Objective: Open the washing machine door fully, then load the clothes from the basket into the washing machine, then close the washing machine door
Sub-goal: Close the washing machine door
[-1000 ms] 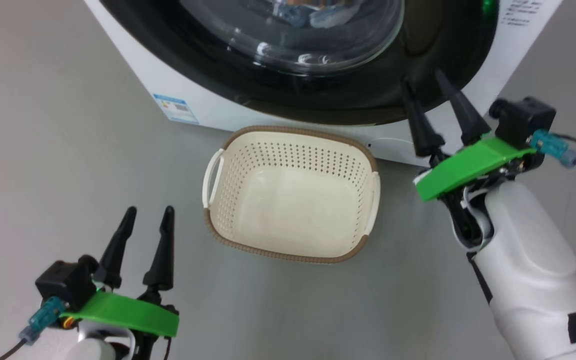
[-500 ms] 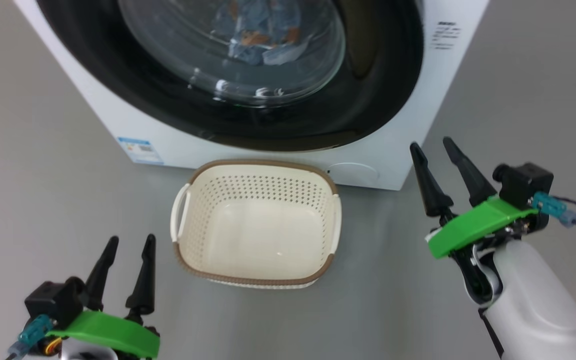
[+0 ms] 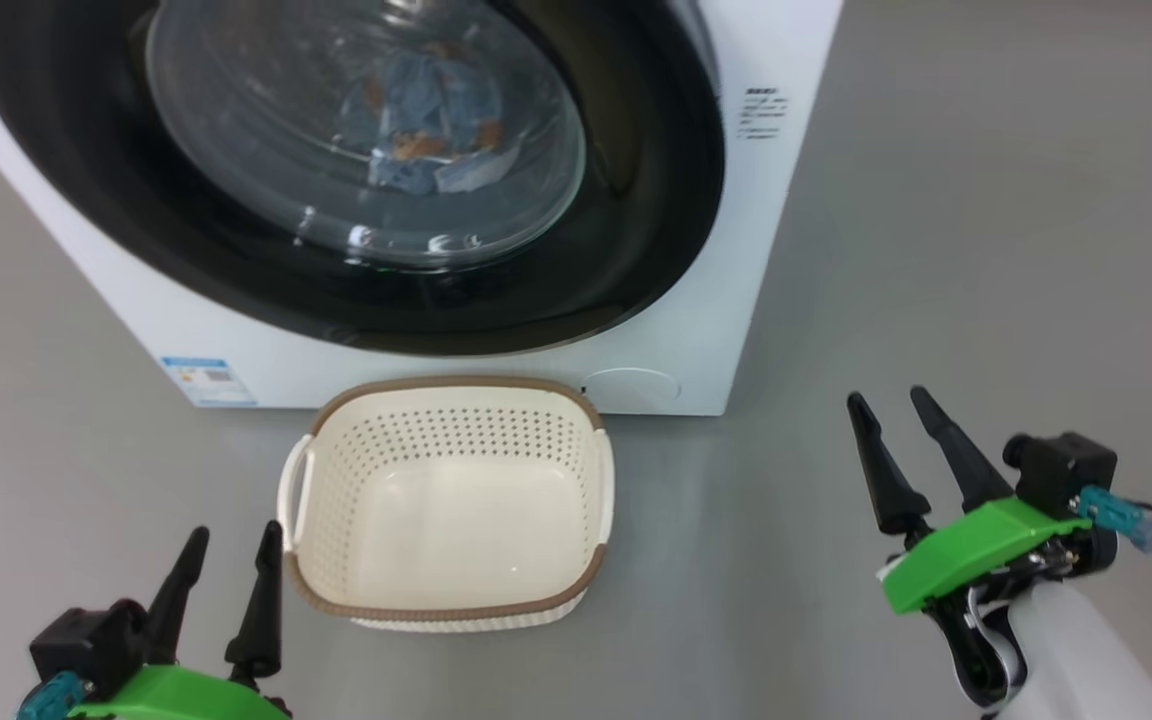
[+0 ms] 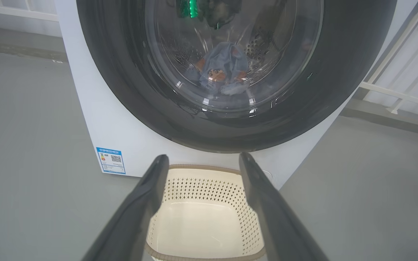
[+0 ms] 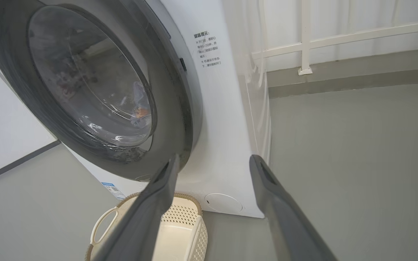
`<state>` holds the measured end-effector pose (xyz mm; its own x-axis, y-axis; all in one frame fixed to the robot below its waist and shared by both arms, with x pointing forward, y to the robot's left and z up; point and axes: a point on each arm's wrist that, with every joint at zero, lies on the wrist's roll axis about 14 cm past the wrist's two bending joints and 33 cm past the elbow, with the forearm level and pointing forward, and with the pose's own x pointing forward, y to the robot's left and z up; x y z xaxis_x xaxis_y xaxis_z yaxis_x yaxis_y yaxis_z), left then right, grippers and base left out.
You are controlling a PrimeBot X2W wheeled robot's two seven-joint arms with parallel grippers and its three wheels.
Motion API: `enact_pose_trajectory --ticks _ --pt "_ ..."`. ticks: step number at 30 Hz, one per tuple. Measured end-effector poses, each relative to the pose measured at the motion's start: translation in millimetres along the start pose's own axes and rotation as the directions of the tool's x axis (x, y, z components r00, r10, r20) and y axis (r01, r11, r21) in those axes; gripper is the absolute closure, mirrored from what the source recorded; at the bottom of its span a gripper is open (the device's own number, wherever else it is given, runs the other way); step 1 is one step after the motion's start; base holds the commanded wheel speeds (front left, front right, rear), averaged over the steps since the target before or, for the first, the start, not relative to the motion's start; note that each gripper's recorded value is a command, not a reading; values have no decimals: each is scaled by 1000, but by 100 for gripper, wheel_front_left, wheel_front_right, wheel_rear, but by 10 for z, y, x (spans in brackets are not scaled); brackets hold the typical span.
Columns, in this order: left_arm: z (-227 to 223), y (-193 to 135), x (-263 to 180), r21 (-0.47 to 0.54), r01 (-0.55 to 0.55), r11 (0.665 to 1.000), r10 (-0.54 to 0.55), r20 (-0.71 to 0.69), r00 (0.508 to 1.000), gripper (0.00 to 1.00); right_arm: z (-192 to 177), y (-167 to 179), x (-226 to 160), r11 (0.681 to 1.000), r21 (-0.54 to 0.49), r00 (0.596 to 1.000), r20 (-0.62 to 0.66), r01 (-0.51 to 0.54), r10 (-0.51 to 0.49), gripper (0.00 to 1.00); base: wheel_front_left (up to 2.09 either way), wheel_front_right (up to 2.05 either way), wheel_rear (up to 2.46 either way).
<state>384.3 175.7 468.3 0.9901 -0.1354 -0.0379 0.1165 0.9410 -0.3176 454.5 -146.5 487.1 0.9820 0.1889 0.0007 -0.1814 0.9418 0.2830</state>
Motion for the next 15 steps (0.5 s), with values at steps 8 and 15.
enact_pose_trajectory --ticks 8,15 --pt "-79 -101 -14 13 32 999 -32 -24 999 0 23 -303 -323 995 8 995 7 97 -97 0 0 0 0" --pt "-97 -163 -20 16 50 999 -50 -30 998 0 36 -496 -558 987 10 987 12 160 -160 0 0 0 0"
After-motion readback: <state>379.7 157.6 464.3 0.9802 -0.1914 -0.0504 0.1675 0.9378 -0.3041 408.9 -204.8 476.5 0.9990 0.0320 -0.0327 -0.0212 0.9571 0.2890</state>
